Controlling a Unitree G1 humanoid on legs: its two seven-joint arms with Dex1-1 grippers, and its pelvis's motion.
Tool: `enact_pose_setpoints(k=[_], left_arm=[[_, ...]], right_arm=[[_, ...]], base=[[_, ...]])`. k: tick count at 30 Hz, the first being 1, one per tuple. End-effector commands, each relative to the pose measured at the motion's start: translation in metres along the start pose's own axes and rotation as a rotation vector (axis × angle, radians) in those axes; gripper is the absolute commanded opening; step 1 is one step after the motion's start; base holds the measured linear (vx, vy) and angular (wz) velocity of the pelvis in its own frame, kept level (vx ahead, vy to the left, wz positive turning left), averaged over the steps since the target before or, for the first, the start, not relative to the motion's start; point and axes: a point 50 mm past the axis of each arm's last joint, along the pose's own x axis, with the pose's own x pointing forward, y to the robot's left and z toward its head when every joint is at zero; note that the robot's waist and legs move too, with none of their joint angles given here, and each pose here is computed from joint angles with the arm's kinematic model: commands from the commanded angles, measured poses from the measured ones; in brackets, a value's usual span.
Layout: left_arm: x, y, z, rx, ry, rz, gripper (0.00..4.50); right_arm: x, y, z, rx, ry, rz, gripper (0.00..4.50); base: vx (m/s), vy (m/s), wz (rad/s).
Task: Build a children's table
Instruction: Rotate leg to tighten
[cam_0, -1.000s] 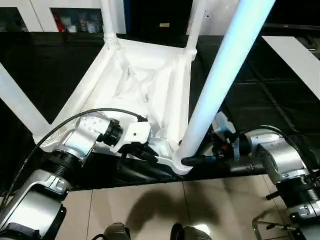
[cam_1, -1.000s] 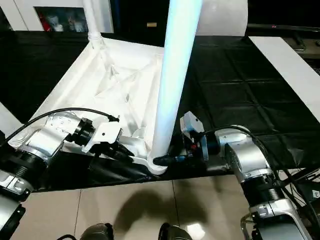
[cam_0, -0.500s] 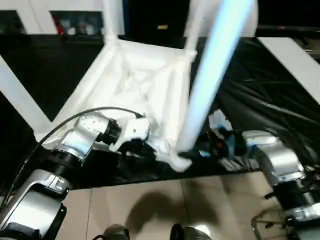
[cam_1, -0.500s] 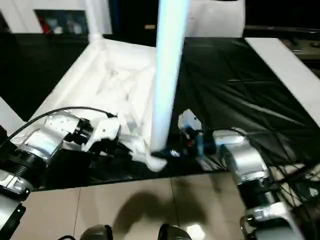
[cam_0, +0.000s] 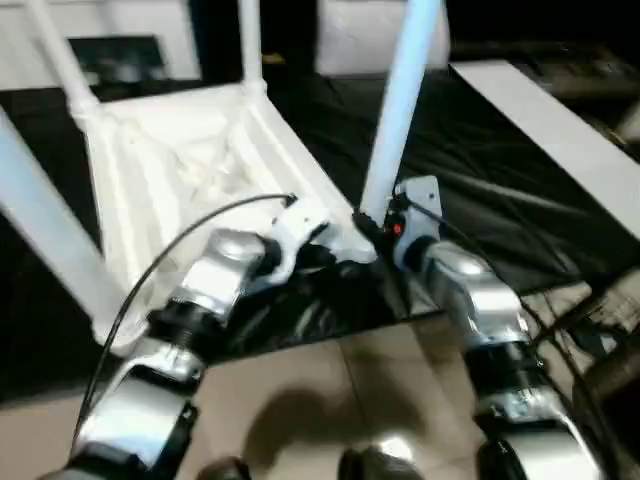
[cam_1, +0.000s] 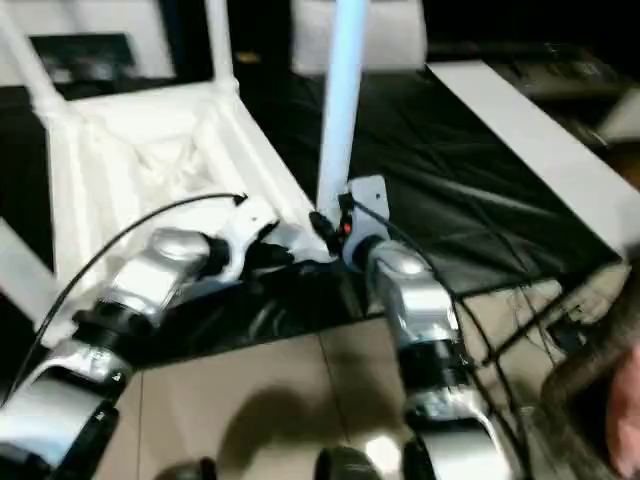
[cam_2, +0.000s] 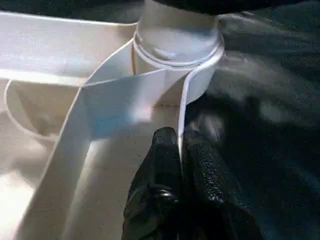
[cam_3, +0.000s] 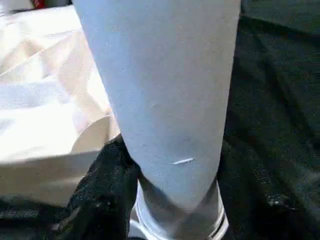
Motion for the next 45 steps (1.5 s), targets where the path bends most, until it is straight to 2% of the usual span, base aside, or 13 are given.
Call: enact_pose_setpoints(k=[1, 4, 6, 8, 15, 18, 19, 22, 29, 35, 36, 38, 45], left_arm=[[0.011, -0.01, 0.014, 0.0, -0.038, 0.022, 0.0], [0.009, -0.01, 0.013, 0.031, -0.032, 0.009, 0.0], [0.003, -0.008, 0.008, 0.089, -0.018, -0.029, 0.0], [-0.001, -0.006, 0.004, 0.098, -0.006, -0.046, 0.0], [-0.01, -0.007, -0.003, 0.153, -0.001, -0.135, 0.0], [-0.019, -0.012, -0.013, 0.234, 0.014, -0.296, 0.0], [-0.019, -0.012, -0.013, 0.234, 0.014, -0.296, 0.0], [-0.028, -0.013, -0.022, 0.32, 0.052, -0.422, 0.0], [-0.04, -0.014, -0.03, 0.398, 0.099, -0.585, 0.0], [-0.048, -0.018, -0.034, 0.447, 0.14, -0.71, 0.0], [-0.049, -0.018, -0.035, 0.462, 0.15, -0.732, 0.0], [-0.05, -0.018, -0.036, 0.472, 0.158, -0.739, 0.0], [-0.051, -0.016, -0.036, 0.503, 0.183, -0.763, 0.0]], right_arm=[[0.009, 0.043, -0.02, 0.047, 0.084, 0.172, 2.67], [0.006, 0.04, -0.019, 0.029, 0.056, 0.191, 2.67], [-0.001, 0.029, -0.018, 0.008, 0.02, 0.209, 3.12], [-0.008, 0.021, -0.018, -0.011, 0.007, 0.226, 3.15], [-0.021, 0.005, -0.015, -0.067, -0.019, 0.298, 3.92], [-0.036, -0.009, -0.011, -0.129, -0.026, 0.424, 4.12], [-0.036, -0.009, -0.011, -0.129, -0.026, 0.424, 4.12], [-0.051, -0.016, -0.011, -0.224, 0.027, 0.597, 4.45], [-0.066, -0.024, -0.014, -0.327, 0.128, 0.795, 4.45], [-0.073, -0.026, -0.013, -0.338, 0.159, 0.931, 4.45], [-0.074, -0.026, -0.012, -0.334, 0.163, 0.969, 4.09], [-0.075, -0.026, -0.011, -0.331, 0.163, 0.984, 4.05], [-0.077, -0.023, -0.011, -0.321, 0.194, 1.083, 3.32]], base=[[0.109, 0.013, -0.12], [0.036, 0.004, -0.04], [0.0, 0.0, 0.0], [0.0, 0.0, 0.0], [0.0, 0.0, 0.0], [0.0, 0.0, 0.0], [0.0, 0.0, 0.0], [0.0, 0.0, 0.0], [0.0, 0.0, 0.0], [0.0, 0.0, 0.0], [0.0, 0.0, 0.0], [0.0, 0.0, 0.0], [0.0, 0.0, 0.0]])
